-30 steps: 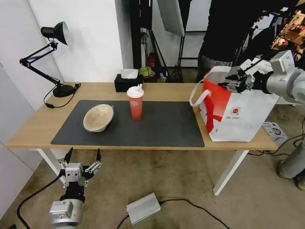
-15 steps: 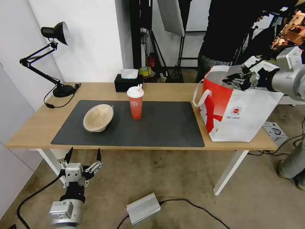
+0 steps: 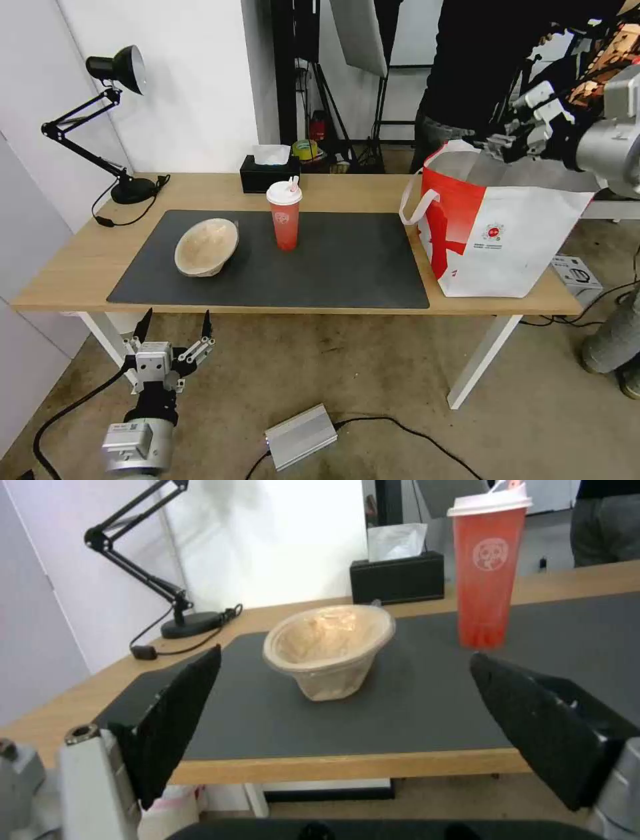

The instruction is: Pick up the trash from the table and place it into the takeout bag.

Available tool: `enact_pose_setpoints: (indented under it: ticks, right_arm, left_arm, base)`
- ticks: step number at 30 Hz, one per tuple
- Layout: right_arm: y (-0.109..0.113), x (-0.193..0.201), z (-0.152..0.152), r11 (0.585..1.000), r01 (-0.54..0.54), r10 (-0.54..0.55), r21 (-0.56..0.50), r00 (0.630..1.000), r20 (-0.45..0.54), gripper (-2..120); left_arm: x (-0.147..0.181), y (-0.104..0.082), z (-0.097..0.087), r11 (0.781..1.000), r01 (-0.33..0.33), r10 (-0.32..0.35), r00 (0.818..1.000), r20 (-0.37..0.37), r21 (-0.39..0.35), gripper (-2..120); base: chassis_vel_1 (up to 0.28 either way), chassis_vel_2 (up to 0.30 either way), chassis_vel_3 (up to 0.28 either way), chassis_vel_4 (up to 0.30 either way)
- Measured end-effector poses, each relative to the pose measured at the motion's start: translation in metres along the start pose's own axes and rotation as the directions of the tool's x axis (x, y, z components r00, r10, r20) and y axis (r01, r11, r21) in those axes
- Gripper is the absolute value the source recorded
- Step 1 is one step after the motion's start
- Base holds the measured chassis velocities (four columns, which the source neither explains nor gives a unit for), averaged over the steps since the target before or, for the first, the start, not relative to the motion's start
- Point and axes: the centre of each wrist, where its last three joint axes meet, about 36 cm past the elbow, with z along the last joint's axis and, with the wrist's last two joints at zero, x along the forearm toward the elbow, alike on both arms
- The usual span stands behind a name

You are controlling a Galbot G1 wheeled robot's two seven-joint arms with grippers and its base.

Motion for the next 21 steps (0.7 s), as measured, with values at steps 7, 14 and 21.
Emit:
enact_pose_setpoints:
  ticks: [7, 14, 21]
  right_arm:
    - [0.034, 0.005, -0.013, 0.998, 0.062, -0.059, -0.034, 0.994, 0.088, 75]
    - [0.071, 0.009, -0.020, 0.989, 0.134, -0.121, -0.064, 0.978, 0.171, 97]
    - [0.105, 0.010, -0.003, 0.991, 0.092, -0.067, -0.098, 0.971, 0.229, 100]
  left_arm:
    - [-0.001, 0.000, 0.001, 1.000, 0.003, -0.003, 1.000, -0.001, 0.001, 100]
    - [-0.002, -0.001, 0.004, 1.000, 0.007, -0.007, 1.000, -0.004, 0.004, 100]
    - [-0.003, 0.000, 0.006, 1.000, 0.013, -0.013, 1.000, -0.009, 0.004, 100]
  base:
    - [0.000, 0.000, 0.000, 0.000]
    - [0.000, 0.000, 0.000, 0.000]
    - [0.000, 0.000, 0.000, 0.000]
